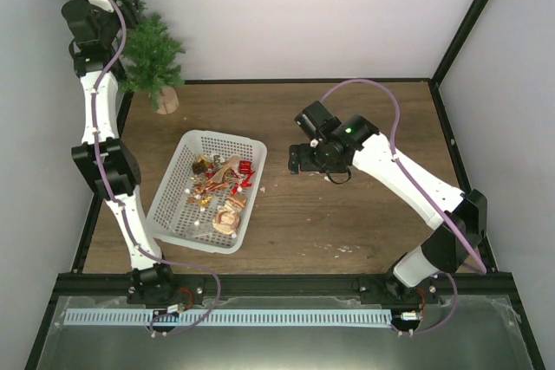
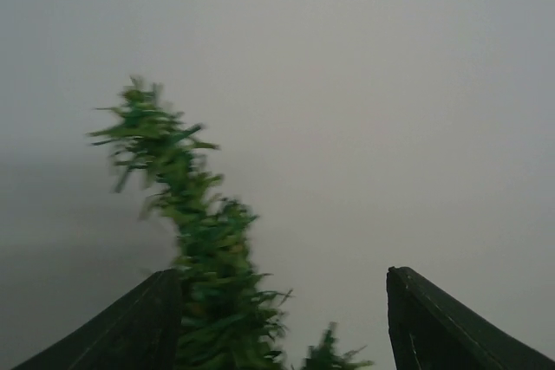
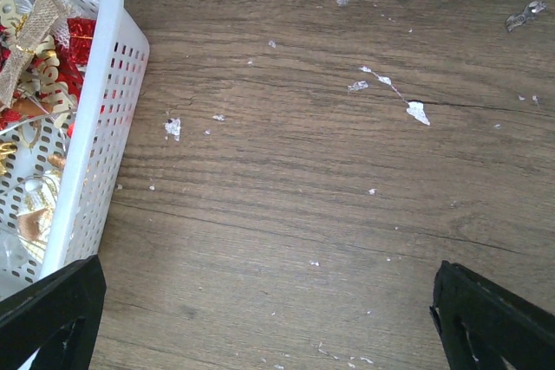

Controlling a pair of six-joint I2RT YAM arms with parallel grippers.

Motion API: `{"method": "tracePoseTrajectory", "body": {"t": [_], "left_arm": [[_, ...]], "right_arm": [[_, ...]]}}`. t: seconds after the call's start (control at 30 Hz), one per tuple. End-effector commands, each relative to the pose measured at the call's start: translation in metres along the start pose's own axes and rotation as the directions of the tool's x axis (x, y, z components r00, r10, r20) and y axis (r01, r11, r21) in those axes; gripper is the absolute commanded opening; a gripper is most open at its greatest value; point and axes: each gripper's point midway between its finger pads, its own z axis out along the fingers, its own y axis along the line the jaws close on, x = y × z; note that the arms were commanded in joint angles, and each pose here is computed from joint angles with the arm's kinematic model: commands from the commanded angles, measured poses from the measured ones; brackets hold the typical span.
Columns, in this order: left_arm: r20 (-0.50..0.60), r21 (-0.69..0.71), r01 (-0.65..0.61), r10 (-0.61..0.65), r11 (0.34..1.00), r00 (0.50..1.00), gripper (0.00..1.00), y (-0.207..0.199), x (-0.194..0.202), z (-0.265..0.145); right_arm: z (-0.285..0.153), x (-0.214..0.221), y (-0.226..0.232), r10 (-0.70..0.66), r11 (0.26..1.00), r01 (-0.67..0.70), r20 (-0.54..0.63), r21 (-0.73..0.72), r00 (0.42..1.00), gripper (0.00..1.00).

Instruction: Decorate the small christmas tree

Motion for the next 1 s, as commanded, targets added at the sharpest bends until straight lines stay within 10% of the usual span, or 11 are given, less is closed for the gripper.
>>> {"method": "tracePoseTrajectory", "body": {"t": [0.0, 0.57, 0.7, 0.8, 0.97], "left_arm": [[0.013, -0.029, -0.014, 0.014, 0.999, 1.0, 0.66, 0.008, -0.002, 0.0], [0.066, -0.049, -0.021, 0.024, 0.999, 0.998, 0.69, 0.013, 0.02, 0.031], [0.074, -0.024, -0.003, 0.005, 1.0, 0.997, 0.49, 0.012, 0.024, 0.035], [0.081, -0.011, 0.022, -0.021, 1.0, 0.996, 0.05, 0.009, 0.021, 0.034], [0.139, 0.056, 0.038, -0.046, 0.998, 0.989, 0.0, -0.01, -0.006, 0.03]], "right_arm": [[-0.001, -0.006, 0.001, -0.004, 1.0, 0.004, 0.003, 0.001, 1.0, 0.96], [-0.01, 0.002, -0.006, 0.041, 0.999, -0.04, -0.037, 0.035, 0.998, 0.95], [-0.014, 0.005, -0.009, 0.065, 0.997, -0.062, -0.049, 0.046, 0.997, 0.95], [-0.017, 0.007, -0.01, 0.081, 0.995, -0.078, -0.054, 0.055, 0.995, 0.95], [-0.017, 0.01, -0.011, 0.104, 0.994, -0.101, -0.054, 0.05, 0.993, 0.95]]}}
